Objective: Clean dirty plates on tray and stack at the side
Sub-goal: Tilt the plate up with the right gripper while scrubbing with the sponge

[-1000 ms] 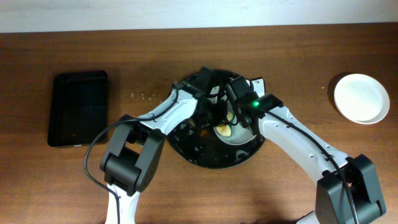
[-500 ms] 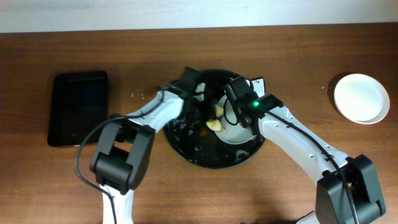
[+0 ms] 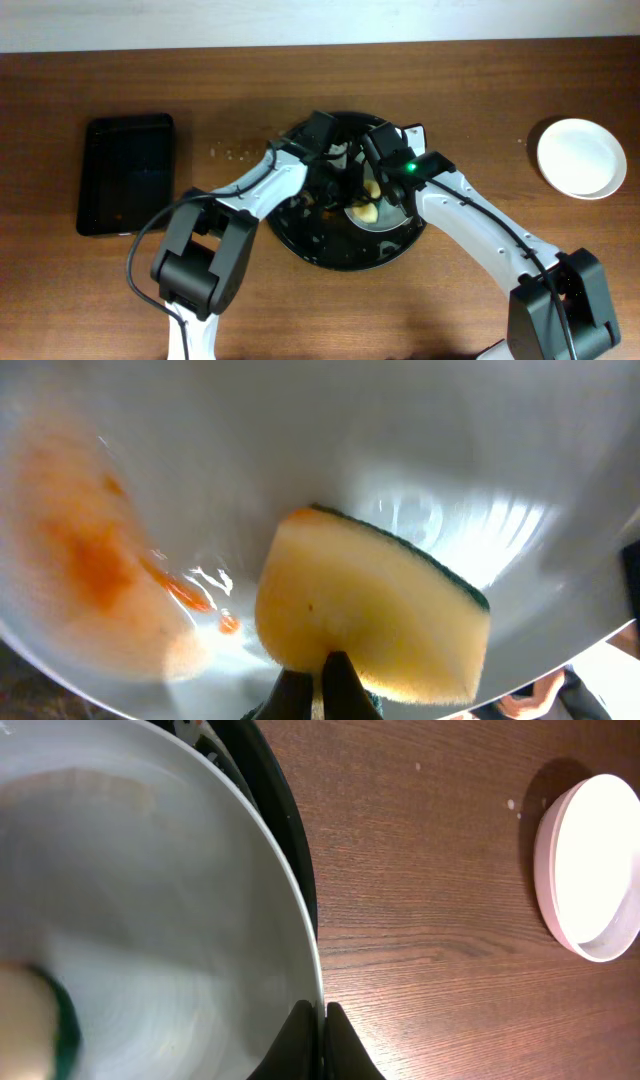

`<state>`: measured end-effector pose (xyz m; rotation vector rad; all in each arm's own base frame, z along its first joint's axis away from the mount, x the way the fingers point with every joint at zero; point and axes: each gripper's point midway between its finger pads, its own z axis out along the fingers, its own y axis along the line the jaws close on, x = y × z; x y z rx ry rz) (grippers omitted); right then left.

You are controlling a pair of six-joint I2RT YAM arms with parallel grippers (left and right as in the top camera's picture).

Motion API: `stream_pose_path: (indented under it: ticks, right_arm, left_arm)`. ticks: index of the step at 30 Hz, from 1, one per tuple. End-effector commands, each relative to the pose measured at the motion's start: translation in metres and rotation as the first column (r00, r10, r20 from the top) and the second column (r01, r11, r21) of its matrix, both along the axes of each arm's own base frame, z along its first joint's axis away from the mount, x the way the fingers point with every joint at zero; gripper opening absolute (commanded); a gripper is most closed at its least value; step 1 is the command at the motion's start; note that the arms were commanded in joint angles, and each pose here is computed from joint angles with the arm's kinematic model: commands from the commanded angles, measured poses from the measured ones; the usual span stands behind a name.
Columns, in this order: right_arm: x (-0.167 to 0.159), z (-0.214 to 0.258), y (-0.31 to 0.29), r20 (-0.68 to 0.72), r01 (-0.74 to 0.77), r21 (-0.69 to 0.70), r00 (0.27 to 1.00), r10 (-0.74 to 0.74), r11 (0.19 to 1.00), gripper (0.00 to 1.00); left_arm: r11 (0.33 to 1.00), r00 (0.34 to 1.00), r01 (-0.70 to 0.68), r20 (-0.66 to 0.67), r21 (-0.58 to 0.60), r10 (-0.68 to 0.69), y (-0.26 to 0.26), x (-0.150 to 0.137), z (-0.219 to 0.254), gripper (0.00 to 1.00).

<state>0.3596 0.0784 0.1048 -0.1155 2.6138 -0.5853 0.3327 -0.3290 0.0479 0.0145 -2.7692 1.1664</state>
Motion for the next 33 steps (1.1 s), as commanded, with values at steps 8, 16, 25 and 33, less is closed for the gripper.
stream_pose_path:
  ticks: [8,16,25,33]
  right_arm:
    - [0.003,0.013,0.002,0.033,-0.008,-0.003,0.999,0.008,1.0,0.04]
    - [0.003,0.013,0.002,0.033,-0.008,-0.003,0.999,0.008,1.0,0.04]
    - [0.003,0.013,0.001,0.033,-0.007,-0.003,0.999,0.008,1.0,0.04]
    - [0.003,0.013,0.001,0.033,-0.007,-0.003,0.999,0.008,1.0,0.04]
  left_arm:
    - [0.992,1.0,-0.021,0.019,0.126,0.019,0.015,-0.003,-0.032,0.0]
    - [0.983,0.993,-0.12,0.011,0.138,0.12,0.051,0.026,-0.036,0.0]
    - [0.99,0.99,-0.141,0.028,-0.005,0.141,0.053,0.056,0.0,0.0]
    - [0.996,1.0,-0.001,-0.017,-0.087,-0.001,0.004,0.015,0.012,0.0]
